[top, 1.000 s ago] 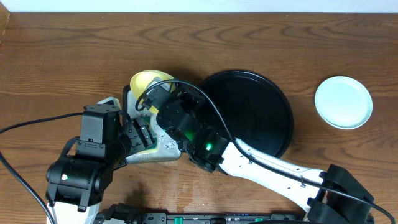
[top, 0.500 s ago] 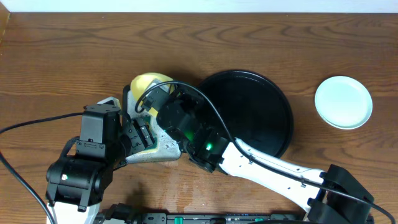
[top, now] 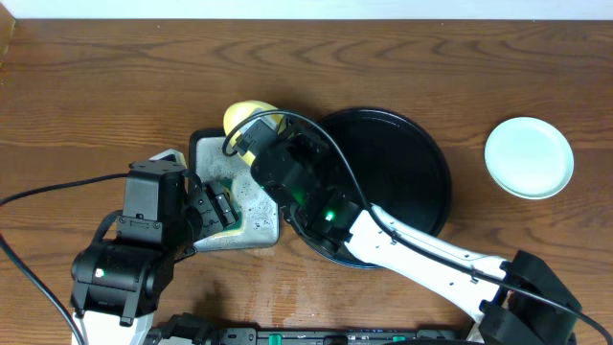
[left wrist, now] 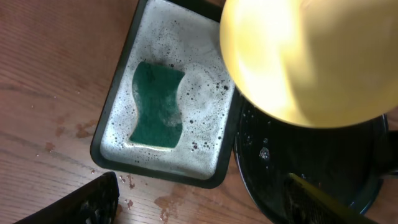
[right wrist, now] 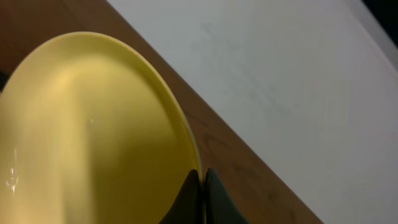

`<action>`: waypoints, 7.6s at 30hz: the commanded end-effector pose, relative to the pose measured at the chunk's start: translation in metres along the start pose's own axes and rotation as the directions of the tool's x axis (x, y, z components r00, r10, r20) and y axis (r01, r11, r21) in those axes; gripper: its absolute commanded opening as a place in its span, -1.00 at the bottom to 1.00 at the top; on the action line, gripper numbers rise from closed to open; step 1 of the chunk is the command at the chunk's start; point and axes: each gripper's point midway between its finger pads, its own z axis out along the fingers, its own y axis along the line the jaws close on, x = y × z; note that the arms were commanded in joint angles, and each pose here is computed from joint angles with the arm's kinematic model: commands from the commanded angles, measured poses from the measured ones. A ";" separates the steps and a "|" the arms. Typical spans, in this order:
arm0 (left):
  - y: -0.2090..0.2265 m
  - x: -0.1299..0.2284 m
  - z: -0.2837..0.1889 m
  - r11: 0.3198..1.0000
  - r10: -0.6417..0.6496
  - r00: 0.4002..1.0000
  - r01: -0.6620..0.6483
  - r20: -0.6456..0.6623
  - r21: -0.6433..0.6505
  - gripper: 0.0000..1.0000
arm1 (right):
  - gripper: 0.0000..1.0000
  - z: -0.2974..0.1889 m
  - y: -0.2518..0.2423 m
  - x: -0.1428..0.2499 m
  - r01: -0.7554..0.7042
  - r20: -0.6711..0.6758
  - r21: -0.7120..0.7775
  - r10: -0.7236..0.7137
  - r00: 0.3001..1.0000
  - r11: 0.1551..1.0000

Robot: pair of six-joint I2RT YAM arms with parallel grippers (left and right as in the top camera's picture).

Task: Clean dirty plates on tray and stack at the side

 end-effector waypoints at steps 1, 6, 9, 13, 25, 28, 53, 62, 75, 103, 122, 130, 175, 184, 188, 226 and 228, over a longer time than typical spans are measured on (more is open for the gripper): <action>-0.002 -0.004 -0.005 1.000 0.005 1.000 -0.005 0.013 0.011 0.68 | -0.98 -0.006 -0.001 -0.010 0.008 0.033 -0.048 -0.006 0.999 0.999; -0.002 -0.004 -0.005 1.000 0.005 1.000 -0.005 0.013 0.011 0.68 | -0.98 -0.003 0.000 -0.006 -0.122 0.013 -0.083 0.124 0.992 0.989; -0.002 -0.004 -0.005 1.000 0.005 1.000 -0.005 0.013 0.011 0.68 | -0.98 -0.001 -0.026 -0.006 -0.150 0.017 0.048 0.149 0.989 0.988; -0.002 -0.004 -0.005 1.000 0.005 1.000 -0.005 0.013 0.011 0.68 | -0.98 -0.004 -0.015 -0.025 -0.039 0.089 -0.013 0.040 0.995 0.999; -0.002 -0.004 -0.005 1.000 0.005 1.000 -0.005 0.013 0.011 0.68 | -0.98 -0.026 -0.032 -0.063 0.031 0.197 0.116 -0.053 0.979 0.993; -0.002 -0.004 -0.005 1.000 0.005 1.000 -0.005 0.013 0.011 0.68 | -0.98 -0.030 -0.032 -0.069 0.043 0.215 0.129 -0.070 0.974 0.991; -0.002 -0.004 -0.005 1.000 0.005 1.000 -0.005 0.013 0.011 0.68 | -0.98 -0.008 -0.049 -0.023 -0.090 0.063 0.158 0.081 0.995 0.983; -0.002 -0.004 -0.005 1.000 0.005 1.000 -0.005 0.013 0.011 0.68 | -0.98 0.006 -0.032 0.075 -0.613 -0.374 -0.241 0.511 0.774 0.752; -0.002 -0.004 -0.005 1.000 0.005 1.000 -0.005 0.013 0.011 0.68 | -0.98 -0.033 -0.228 0.279 -0.897 -0.496 0.308 0.858 0.134 0.318; -0.002 -0.004 -0.005 1.000 0.005 1.000 -0.005 0.013 0.011 0.68 | 0.29 -0.069 -0.304 0.406 -0.818 -0.207 0.574 0.957 -0.202 -0.048; -0.002 -0.004 -0.005 1.000 0.005 1.000 -0.005 0.013 0.011 0.68 | 0.98 -0.159 -0.133 0.087 -0.785 -0.454 -0.474 0.653 0.606 0.398; -0.002 -0.004 -0.005 1.000 0.005 1.000 -0.005 0.013 0.011 0.69 | 0.99 -0.171 -0.110 0.085 -0.741 -0.471 -0.513 0.580 0.665 0.433; -0.002 -0.004 -0.005 1.000 0.005 1.000 -0.005 0.013 0.011 0.68 | 0.99 -0.141 -0.114 0.261 -0.549 0.228 -0.033 0.541 0.809 0.835; -0.002 -0.004 -0.005 1.000 0.005 1.000 -0.005 0.013 0.011 0.68 | 0.99 -0.139 -0.114 0.259 -0.547 0.257 -0.030 0.536 0.804 0.836; -0.002 -0.004 -0.005 1.000 0.005 1.000 -0.005 0.013 0.011 0.68 | 0.98 -0.139 -0.114 0.259 -0.547 0.257 -0.030 0.536 0.804 0.836; 0.032 -0.046 -0.037 0.982 -0.065 0.703 -0.082 0.709 0.171 0.69 | 0.99 -0.139 -0.114 0.259 -0.547 0.257 -0.030 0.536 0.804 0.836; 0.035 -0.042 -0.032 0.980 -0.054 0.667 -0.107 0.743 0.167 0.68 | 0.98 -0.139 -0.114 0.259 -0.547 0.257 -0.030 0.536 0.804 0.836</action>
